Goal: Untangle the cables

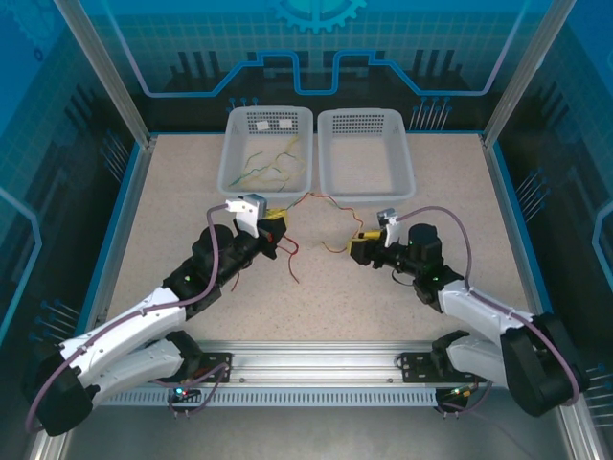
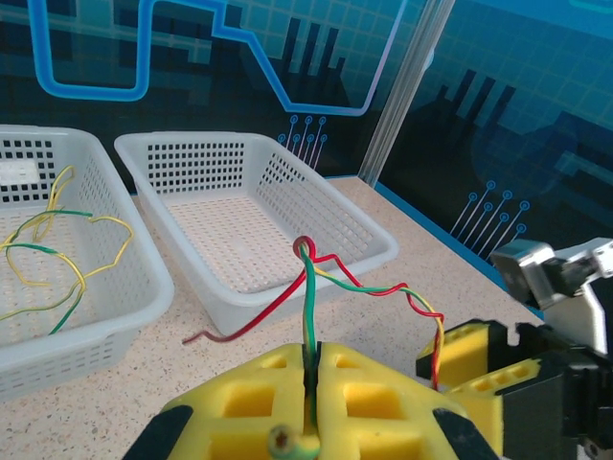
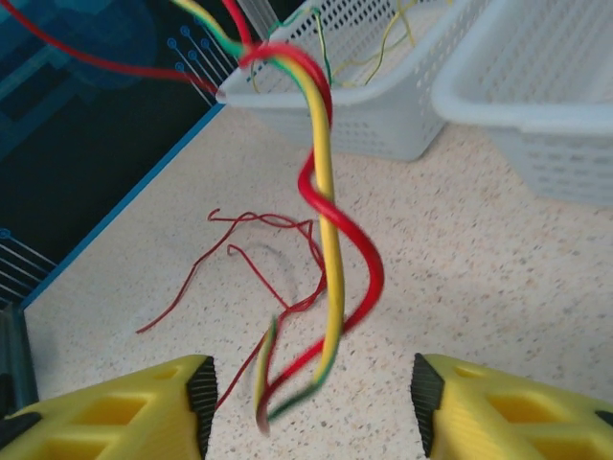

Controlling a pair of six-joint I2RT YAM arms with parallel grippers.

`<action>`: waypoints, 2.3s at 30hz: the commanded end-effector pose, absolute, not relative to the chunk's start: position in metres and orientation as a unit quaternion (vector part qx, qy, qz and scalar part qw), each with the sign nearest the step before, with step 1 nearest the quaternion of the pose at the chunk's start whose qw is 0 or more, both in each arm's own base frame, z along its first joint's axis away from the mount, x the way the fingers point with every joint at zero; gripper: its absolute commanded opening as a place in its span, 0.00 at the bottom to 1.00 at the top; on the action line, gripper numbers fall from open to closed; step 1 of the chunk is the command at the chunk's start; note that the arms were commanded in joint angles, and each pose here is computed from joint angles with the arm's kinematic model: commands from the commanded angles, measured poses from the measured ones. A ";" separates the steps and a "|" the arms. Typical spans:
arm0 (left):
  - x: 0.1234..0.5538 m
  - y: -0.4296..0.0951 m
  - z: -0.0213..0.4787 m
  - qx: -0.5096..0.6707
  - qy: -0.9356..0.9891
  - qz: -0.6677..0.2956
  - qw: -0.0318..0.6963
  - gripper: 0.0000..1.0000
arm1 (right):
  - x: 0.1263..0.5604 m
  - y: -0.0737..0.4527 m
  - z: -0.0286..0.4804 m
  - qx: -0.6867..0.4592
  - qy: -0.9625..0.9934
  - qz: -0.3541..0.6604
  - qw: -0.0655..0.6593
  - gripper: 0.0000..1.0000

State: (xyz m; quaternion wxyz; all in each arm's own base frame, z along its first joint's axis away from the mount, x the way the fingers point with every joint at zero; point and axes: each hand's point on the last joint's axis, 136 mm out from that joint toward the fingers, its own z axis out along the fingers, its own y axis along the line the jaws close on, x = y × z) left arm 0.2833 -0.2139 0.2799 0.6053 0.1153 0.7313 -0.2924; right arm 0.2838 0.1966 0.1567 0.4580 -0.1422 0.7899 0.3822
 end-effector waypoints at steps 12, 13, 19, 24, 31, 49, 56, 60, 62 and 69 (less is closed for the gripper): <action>0.285 -0.209 0.291 0.099 0.716 -0.298 0.623 0.00 | 0.271 0.196 0.138 -0.132 0.799 0.415 0.414 0.73; 0.285 -0.209 0.291 0.099 0.716 -0.298 0.623 0.00 | 0.269 0.199 0.137 -0.133 0.796 0.424 0.412 0.73; 0.285 -0.209 0.289 0.098 0.717 -0.298 0.623 0.00 | 0.264 0.213 0.133 -0.147 0.794 0.433 0.401 0.78; 0.286 -0.210 0.289 0.098 0.717 -0.299 0.622 0.00 | 0.271 0.222 0.125 -0.123 0.804 0.416 0.407 0.76; 0.286 -0.210 0.286 0.097 0.718 -0.303 0.619 0.00 | 0.293 0.222 0.107 -0.054 0.822 0.376 0.424 0.55; 0.286 -0.214 0.283 0.090 0.714 -0.320 0.616 0.00 | 0.306 0.225 0.122 -0.045 0.799 0.368 0.473 0.26; 0.284 -0.211 0.281 0.087 0.717 -0.319 0.614 0.00 | 0.305 0.222 0.129 -0.063 0.794 0.354 0.490 0.12; 0.286 -0.202 0.281 0.072 0.718 -0.302 0.623 0.00 | 0.303 0.214 0.132 -0.061 0.792 0.338 0.505 0.06; 0.289 -0.191 0.280 0.050 0.720 -0.282 0.632 0.00 | 0.301 0.211 0.133 -0.071 0.796 0.327 0.505 0.00; 0.293 -0.155 0.277 -0.005 0.729 -0.226 0.646 0.00 | 0.298 0.188 0.136 -0.070 0.797 0.307 0.515 0.00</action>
